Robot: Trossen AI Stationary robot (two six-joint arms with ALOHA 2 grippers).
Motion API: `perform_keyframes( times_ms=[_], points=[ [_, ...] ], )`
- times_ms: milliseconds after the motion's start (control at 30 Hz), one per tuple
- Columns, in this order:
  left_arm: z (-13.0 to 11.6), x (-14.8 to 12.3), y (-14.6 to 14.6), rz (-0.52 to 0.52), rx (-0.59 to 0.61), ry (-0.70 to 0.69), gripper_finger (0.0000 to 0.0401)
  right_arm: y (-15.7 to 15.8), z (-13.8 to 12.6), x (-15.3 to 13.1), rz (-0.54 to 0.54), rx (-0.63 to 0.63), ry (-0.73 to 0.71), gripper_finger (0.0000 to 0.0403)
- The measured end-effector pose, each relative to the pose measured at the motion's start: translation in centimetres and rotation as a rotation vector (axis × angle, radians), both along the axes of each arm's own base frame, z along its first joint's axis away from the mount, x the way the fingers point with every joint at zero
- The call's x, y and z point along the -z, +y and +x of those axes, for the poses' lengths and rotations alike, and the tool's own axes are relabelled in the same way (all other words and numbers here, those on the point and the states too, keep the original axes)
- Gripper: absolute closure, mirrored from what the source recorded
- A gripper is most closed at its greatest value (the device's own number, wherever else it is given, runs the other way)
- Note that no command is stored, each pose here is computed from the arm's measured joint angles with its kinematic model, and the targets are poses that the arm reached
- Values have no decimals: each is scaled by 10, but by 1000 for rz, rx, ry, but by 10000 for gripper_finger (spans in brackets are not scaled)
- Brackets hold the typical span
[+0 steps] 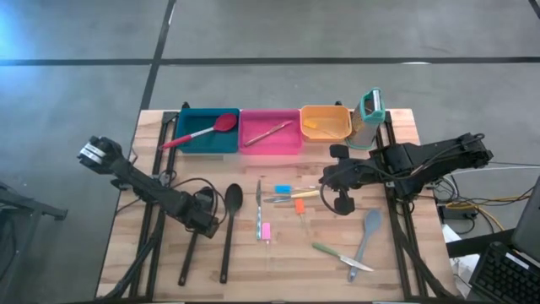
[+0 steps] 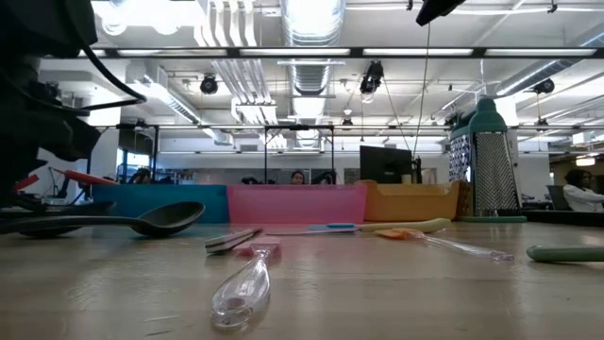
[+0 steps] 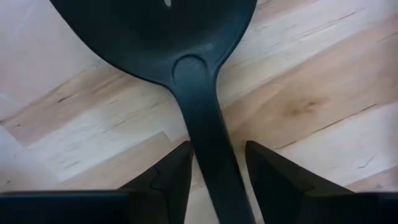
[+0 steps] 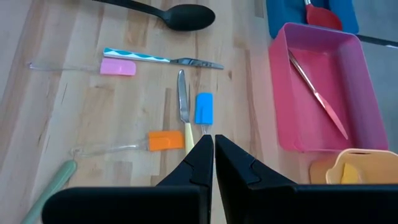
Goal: Pick & Place Kitchen Items
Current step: Put the left black serving spoon into the blue bin
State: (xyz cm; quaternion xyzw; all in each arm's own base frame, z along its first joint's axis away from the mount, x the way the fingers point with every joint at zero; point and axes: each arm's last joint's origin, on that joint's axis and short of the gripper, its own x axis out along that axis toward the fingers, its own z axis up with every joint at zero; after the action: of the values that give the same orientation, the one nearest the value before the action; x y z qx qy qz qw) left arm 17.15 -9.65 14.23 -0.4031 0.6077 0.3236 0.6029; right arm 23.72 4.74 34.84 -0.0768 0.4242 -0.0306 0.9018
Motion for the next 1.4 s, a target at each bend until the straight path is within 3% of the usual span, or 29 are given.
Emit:
perform_keyframes(
  times_ms=[200, 500, 800, 1100, 1233, 1400],
  points=[
    [-2, 4, 4, 9, 51, 12, 323, 0, 1, -1, -7, -11, -7, 392],
    [10, -6, 7, 15, 209, -42, 328, 0, 1, -1, -10, -16, -17, 392],
    [42, -34, 23, 240, 419, -219, 328, 1, 3, -3, -22, -36, -36, 392],
    [79, -85, 50, 540, 711, -330, 328, 1, 3, -3, -22, -36, -36, 392],
    [91, -113, 70, 695, 832, -306, 328, 1, 3, -3, -22, -36, -36, 392],
    [94, -151, 100, 857, 928, -148, 328, 1, 3, -1, -21, -34, -31, 392]
  ],
)
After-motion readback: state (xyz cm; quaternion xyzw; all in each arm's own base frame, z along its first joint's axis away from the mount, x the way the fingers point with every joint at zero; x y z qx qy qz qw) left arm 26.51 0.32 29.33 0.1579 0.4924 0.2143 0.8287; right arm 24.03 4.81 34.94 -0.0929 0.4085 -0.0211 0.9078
